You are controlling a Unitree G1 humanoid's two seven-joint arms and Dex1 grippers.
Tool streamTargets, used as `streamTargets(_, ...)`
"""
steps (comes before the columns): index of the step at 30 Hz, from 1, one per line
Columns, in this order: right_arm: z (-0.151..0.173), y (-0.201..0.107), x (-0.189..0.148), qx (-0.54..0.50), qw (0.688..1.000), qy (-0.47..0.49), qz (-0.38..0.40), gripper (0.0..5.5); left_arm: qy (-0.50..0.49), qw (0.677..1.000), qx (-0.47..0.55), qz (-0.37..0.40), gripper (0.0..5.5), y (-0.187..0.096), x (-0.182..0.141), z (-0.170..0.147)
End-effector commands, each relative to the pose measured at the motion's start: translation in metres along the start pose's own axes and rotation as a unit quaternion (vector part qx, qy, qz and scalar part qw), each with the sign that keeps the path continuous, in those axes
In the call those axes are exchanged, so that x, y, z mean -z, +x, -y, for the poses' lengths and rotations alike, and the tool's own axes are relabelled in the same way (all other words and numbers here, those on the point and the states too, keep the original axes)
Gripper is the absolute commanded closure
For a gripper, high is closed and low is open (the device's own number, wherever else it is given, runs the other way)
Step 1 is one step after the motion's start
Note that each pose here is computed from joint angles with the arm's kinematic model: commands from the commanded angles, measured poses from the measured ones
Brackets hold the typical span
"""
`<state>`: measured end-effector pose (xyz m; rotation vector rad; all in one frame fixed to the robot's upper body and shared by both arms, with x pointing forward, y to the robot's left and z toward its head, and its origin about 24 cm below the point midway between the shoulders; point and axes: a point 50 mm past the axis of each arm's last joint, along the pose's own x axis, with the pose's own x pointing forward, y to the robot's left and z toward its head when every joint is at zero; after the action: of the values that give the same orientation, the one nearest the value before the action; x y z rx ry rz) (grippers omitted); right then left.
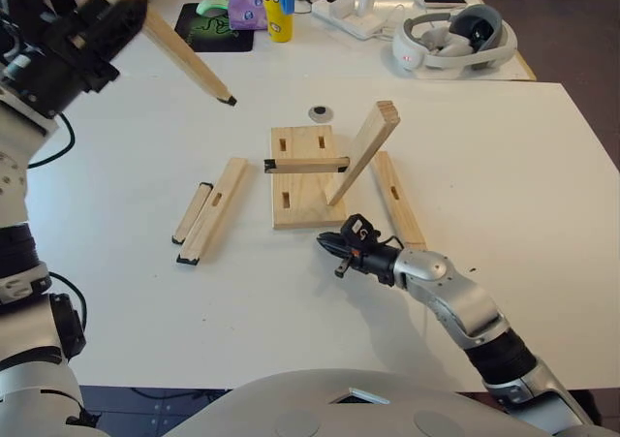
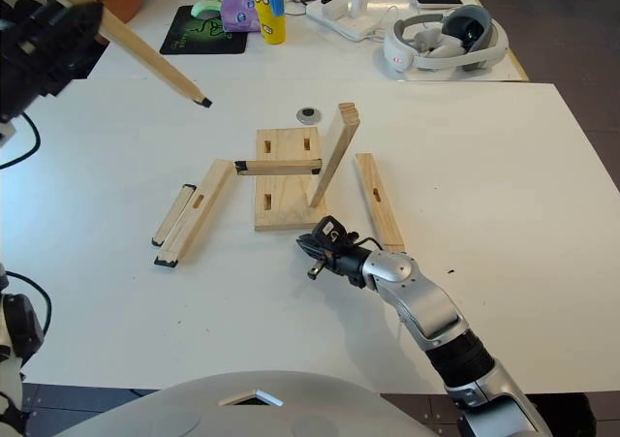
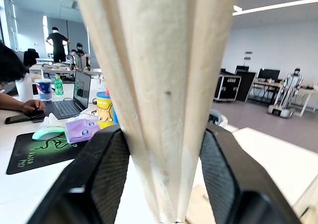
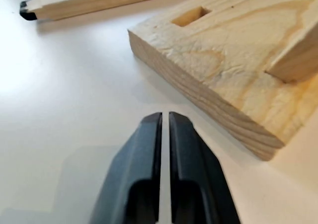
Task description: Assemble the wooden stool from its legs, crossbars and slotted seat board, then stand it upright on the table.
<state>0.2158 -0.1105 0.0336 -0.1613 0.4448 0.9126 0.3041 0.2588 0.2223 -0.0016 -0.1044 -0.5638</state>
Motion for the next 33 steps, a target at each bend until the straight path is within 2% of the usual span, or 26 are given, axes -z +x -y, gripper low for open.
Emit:
streamTargets(1,0.015,-0.003,-0.001,0.028,1.000,-0.013,-0.004,5.50,0.035,0.998,0.004,-0.061,3.45,-0.005,0.039,0.003)
streamTargets(14,0.058,-0.008,-0.006,0.182,0.983,-0.027,0.010,5.50,-0.023,0.998,0.045,-0.030,3.45,0.002,0.055,0.029)
streamTargets(17,0.065,-0.011,-0.012,0.212,0.976,-0.019,0.033,5.50,-0.040,0.997,0.057,-0.015,3.45,0.004,0.054,0.038)
streamTargets(26,0.034,-0.003,-0.033,0.131,0.986,0.029,0.100,5.50,-0.051,0.994,0.096,0.004,3.45,0.001,0.050,0.050)
streamTargets(33,0.030,0.016,-0.031,0.125,0.985,0.064,0.097,5.50,-0.030,0.988,0.148,-0.031,3.45,0.010,0.064,0.070)
